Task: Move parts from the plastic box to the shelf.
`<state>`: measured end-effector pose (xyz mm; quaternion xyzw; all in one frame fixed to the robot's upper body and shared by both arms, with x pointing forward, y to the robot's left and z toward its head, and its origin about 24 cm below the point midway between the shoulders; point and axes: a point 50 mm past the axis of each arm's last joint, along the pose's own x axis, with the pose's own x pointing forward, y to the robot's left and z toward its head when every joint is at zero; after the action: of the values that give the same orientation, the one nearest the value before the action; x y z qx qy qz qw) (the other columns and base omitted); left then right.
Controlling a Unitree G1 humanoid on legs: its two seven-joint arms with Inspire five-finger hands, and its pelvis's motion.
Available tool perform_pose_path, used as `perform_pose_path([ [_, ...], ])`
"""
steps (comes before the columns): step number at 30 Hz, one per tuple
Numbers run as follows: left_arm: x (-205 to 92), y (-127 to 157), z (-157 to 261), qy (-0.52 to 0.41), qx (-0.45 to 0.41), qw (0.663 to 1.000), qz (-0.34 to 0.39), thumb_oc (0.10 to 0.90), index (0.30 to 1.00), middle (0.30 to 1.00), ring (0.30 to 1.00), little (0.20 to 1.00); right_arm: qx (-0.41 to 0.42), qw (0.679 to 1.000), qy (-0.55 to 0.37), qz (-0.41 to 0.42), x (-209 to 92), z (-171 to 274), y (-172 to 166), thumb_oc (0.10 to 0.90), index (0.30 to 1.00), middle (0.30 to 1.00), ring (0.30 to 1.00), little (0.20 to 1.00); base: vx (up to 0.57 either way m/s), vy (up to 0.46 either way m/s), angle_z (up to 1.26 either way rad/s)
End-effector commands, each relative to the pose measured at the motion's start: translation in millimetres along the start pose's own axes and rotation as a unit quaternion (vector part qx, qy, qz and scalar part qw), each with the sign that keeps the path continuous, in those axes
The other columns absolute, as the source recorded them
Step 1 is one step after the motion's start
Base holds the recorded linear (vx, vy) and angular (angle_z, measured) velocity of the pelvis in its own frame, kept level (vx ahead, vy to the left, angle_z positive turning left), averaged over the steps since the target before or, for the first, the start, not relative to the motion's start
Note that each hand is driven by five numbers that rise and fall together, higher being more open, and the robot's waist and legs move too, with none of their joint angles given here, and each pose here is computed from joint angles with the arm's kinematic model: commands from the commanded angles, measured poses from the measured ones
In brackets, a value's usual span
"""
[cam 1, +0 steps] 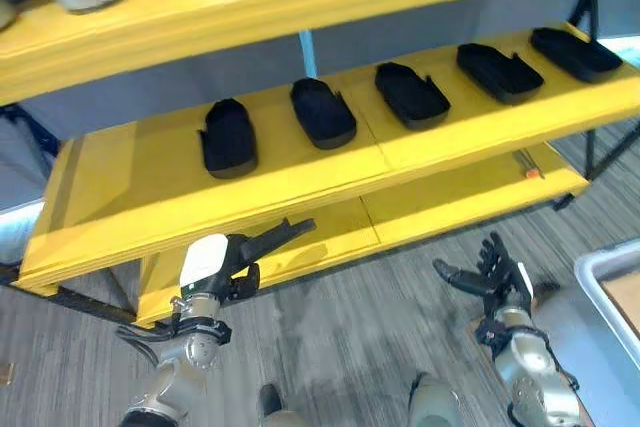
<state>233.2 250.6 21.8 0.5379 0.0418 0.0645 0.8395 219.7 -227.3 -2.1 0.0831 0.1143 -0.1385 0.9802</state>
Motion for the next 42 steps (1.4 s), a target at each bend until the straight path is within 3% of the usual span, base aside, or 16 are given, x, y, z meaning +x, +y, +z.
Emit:
perform_pose_path([
  [1, 18.8, 61.6, 15.6, -0.062, 0.021, 0.987, 0.147, 0.4, 0.3, 0.3, 0.3, 0.3, 0.027, 0.989, -0.143, 0.04, 9.4, 60.3, 16.0, 0.9, 1.0, 1.0, 1.0, 1.0, 0.17, 0.295, 0.04],
  [15, 13.0, 68.4, 10.0, -0.052, 0.01, 0.984, 0.169, 0.4, 0.3, 0.3, 0.3, 0.3, 0.019, 0.986, -0.153, 0.056, 12.0, 66.4, 27.4, 0.9, 1.0, 1.0, 1.0, 1.0, 0.06, 0.127, 0.0],
  [24, 30.6, 86.8, 20.1, -0.076, 0.045, 0.975, 0.205, 0.4, 0.3, 0.3, 0.3, 0.3, 0.048, 0.982, -0.174, 0.061, 11.1, 72.0, 38.8, 0.9, 1.0, 1.0, 1.0, 1.0, -0.02, 0.369, 0.05],
  [25, 27.2, 86.6, 16.5, -0.07, 0.043, 0.975, 0.205, 0.4, 0.3, 0.3, 0.3, 0.3, 0.018, 0.981, -0.185, 0.057, 11.6, 74.2, 38.7, 0.9, 1.0, 1.0, 1.0, 1.0, 0.0, 0.411, -0.75],
  [29, 22.2, 78.3, 12.0, -0.055, 0.034, 0.98, 0.19, 0.4, 0.3, 0.3, 0.3, 0.3, 0.051, 0.983, -0.164, 0.069, 15.1, 67.0, 44.4, 0.9, 1.0, 1.0, 1.0, 1.0, 0.02, 0.146, -0.45],
  [42, 16.4, 57.3, 15.0, -0.053, 0.002, 0.988, 0.142, 0.4, 0.3, 0.3, 0.3, 0.3, 0.013, 0.984, -0.168, 0.05, 14.5, 69.6, 28.5, 0.9, 1.0, 1.0, 1.0, 1.0, 0.06, -0.107, 0.09],
])
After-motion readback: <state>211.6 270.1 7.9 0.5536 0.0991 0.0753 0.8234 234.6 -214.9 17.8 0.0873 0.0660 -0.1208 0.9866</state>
